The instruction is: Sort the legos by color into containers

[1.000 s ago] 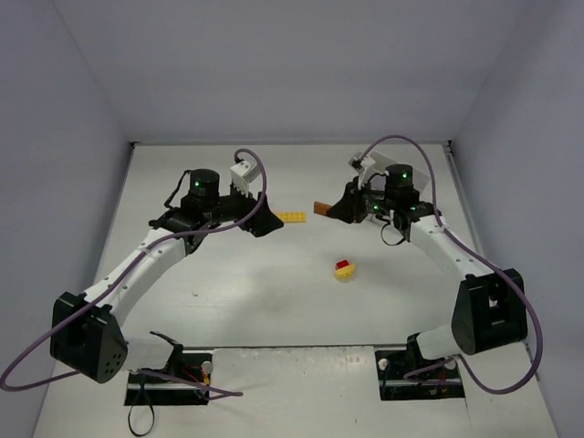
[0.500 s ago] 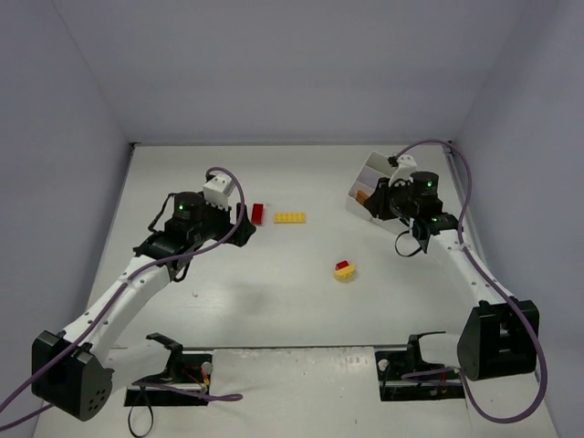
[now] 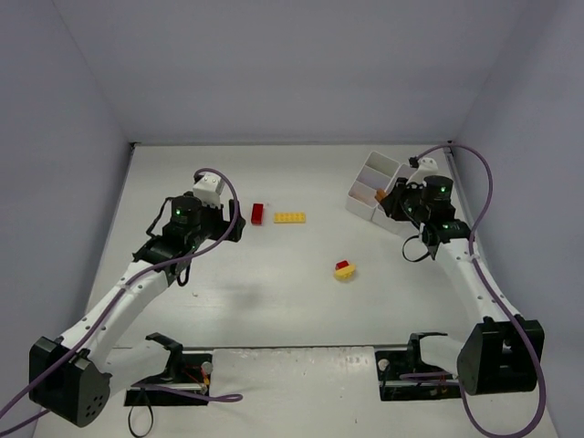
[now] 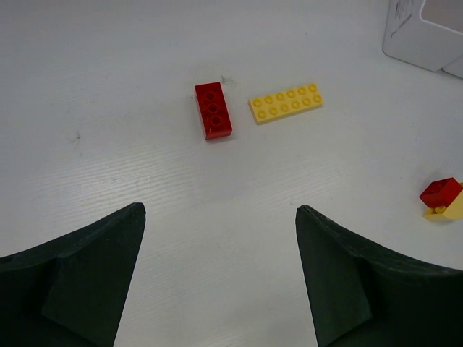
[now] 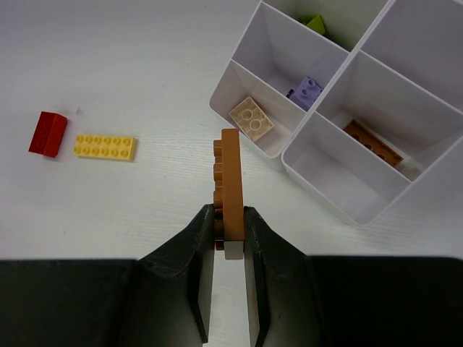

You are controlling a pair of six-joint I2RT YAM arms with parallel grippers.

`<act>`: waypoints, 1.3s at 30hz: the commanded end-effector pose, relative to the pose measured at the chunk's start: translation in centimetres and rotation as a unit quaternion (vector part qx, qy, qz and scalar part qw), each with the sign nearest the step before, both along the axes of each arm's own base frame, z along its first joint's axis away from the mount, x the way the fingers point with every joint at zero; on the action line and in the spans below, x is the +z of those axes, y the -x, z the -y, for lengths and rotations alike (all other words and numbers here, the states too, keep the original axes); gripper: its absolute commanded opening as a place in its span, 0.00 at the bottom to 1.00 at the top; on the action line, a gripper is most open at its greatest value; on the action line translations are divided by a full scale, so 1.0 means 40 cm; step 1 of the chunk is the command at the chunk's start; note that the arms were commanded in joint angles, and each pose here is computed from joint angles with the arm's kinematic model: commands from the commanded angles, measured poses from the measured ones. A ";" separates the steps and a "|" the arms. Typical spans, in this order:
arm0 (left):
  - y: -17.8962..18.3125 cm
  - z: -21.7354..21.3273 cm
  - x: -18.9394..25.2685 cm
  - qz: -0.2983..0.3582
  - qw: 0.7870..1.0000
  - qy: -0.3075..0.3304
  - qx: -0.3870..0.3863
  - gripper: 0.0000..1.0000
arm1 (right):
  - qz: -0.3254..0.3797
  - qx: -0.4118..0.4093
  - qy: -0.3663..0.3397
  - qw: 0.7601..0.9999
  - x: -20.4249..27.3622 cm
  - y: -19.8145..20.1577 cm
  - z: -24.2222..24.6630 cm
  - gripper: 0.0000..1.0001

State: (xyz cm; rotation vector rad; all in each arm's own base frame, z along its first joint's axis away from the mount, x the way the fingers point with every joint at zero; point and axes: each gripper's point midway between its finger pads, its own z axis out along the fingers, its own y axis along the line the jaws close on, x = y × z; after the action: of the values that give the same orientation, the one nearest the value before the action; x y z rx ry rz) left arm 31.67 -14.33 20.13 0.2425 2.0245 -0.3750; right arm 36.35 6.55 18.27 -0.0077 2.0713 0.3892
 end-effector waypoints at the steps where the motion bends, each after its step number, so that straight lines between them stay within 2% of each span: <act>1: -0.036 -0.003 0.055 0.043 0.999 0.015 0.023 0.78 | 0.032 -0.032 0.001 0.999 0.050 -0.006 0.032 0.00; 28: -0.030 0.032 0.041 0.043 0.999 0.020 -0.022 0.79 | 0.039 -0.107 0.008 0.993 0.074 0.002 0.101 0.00; 39: -0.029 0.035 0.034 0.039 0.999 0.021 -0.024 0.79 | 0.026 -0.152 0.007 0.988 0.071 -0.035 0.155 0.00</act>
State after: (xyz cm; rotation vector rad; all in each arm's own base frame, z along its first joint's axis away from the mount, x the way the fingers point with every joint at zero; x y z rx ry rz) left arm 32.04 -15.08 19.49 0.2629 2.0177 -0.4072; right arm 35.88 1.12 18.23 0.2500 2.0707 0.2035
